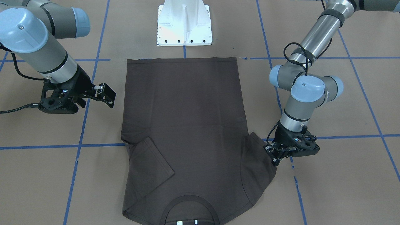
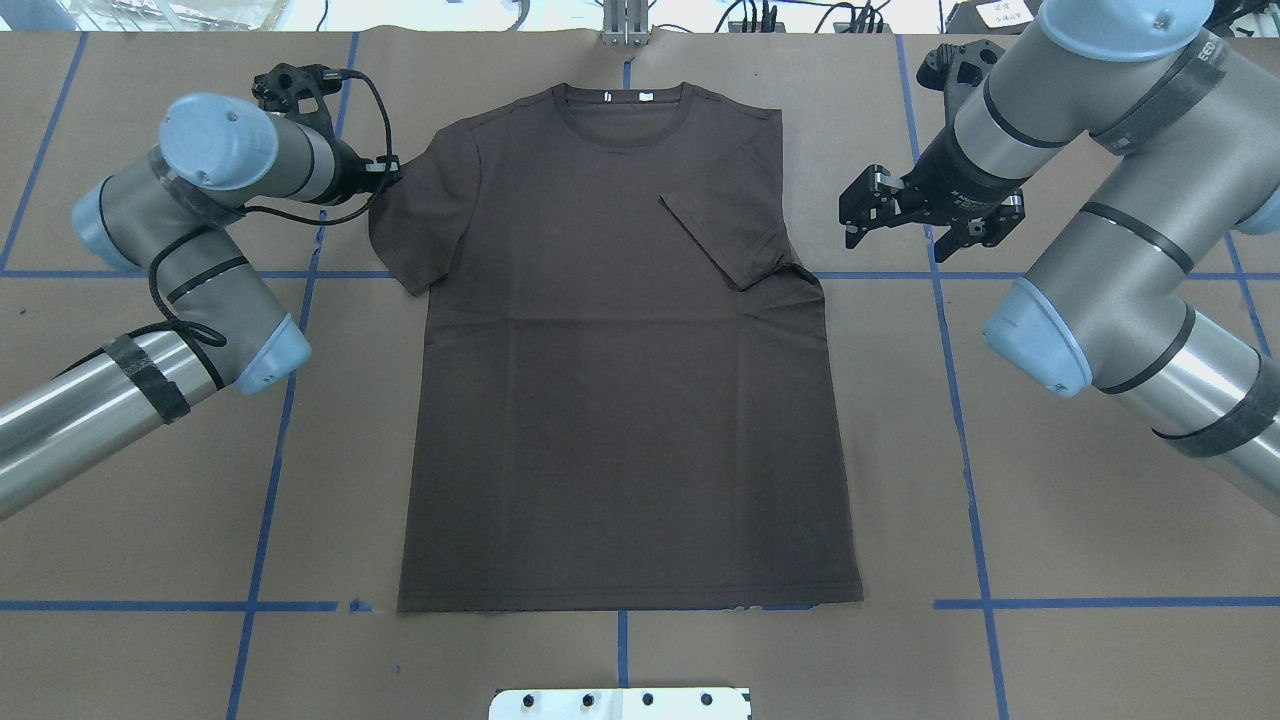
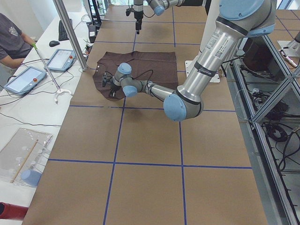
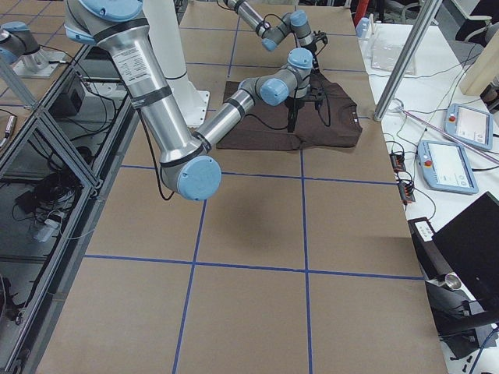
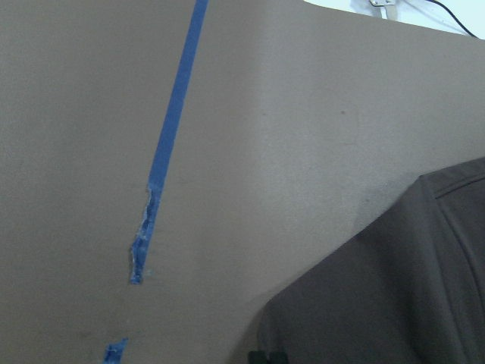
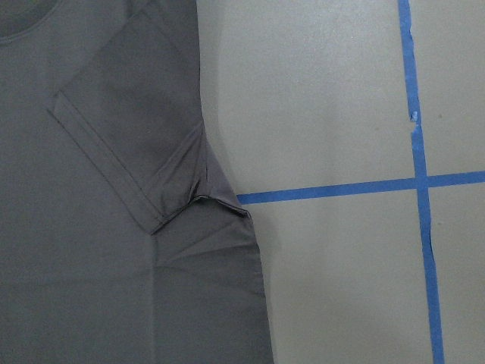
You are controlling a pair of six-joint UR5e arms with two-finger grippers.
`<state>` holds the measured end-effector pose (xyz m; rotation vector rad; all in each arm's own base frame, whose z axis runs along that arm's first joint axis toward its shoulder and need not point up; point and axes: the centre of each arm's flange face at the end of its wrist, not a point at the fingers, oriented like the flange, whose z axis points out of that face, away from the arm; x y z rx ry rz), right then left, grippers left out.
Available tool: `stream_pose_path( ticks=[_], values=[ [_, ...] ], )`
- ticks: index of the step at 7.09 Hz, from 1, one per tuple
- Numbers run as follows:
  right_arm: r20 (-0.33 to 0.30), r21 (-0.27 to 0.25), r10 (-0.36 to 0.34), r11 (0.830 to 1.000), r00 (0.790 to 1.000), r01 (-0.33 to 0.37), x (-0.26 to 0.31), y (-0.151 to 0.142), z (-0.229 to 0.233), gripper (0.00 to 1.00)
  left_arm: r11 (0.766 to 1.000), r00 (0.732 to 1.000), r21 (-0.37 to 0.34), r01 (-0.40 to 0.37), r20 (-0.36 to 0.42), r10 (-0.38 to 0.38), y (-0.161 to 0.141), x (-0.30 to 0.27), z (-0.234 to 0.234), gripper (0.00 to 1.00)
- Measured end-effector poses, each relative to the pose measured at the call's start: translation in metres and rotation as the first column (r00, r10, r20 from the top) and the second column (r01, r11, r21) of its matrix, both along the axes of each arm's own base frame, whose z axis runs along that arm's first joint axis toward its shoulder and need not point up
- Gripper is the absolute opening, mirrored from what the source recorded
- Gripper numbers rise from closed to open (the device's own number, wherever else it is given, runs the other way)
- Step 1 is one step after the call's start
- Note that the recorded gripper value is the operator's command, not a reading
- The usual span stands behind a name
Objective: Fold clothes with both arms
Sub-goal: 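Grasp the sleeve with the left gripper and fold it inward onto the shirt body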
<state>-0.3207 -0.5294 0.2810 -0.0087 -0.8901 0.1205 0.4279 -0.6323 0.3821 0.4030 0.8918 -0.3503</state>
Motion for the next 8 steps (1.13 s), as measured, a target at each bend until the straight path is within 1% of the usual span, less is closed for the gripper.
stream_pose_path(
  ticks=[2,4,6,7,8],
  values=[
    [0.003,0.005,0.001,1.000,1.000,-0.001,0.004,0.005,0.000,1.00,0.996,0.998,-0.082,0.022,-0.064,-0.027,0.003,0.048,-0.071,0.00],
    [0.000,0.001,0.001,1.000,1.000,-0.001,0.009,0.010,0.006,1.00,0.985,0.992,-0.167,0.038,-0.115,-0.058,-0.004,0.114,-0.128,0.00],
    [-0.003,-0.002,0.003,1.000,1.000,-0.003,0.015,0.016,0.012,1.00,0.981,0.990,-0.193,0.034,-0.127,-0.060,-0.003,0.144,-0.148,0.00],
    [-0.006,-0.002,0.003,1.000,1.000,-0.003,0.017,0.019,0.015,1.00,0.981,0.990,-0.194,0.030,-0.130,-0.056,-0.001,0.150,-0.149,0.06],
    [-0.008,-0.002,0.003,1.000,1.000,-0.003,0.018,0.020,0.017,1.00,0.982,0.989,-0.189,0.026,-0.137,-0.053,0.001,0.153,-0.150,0.99]
  ],
)
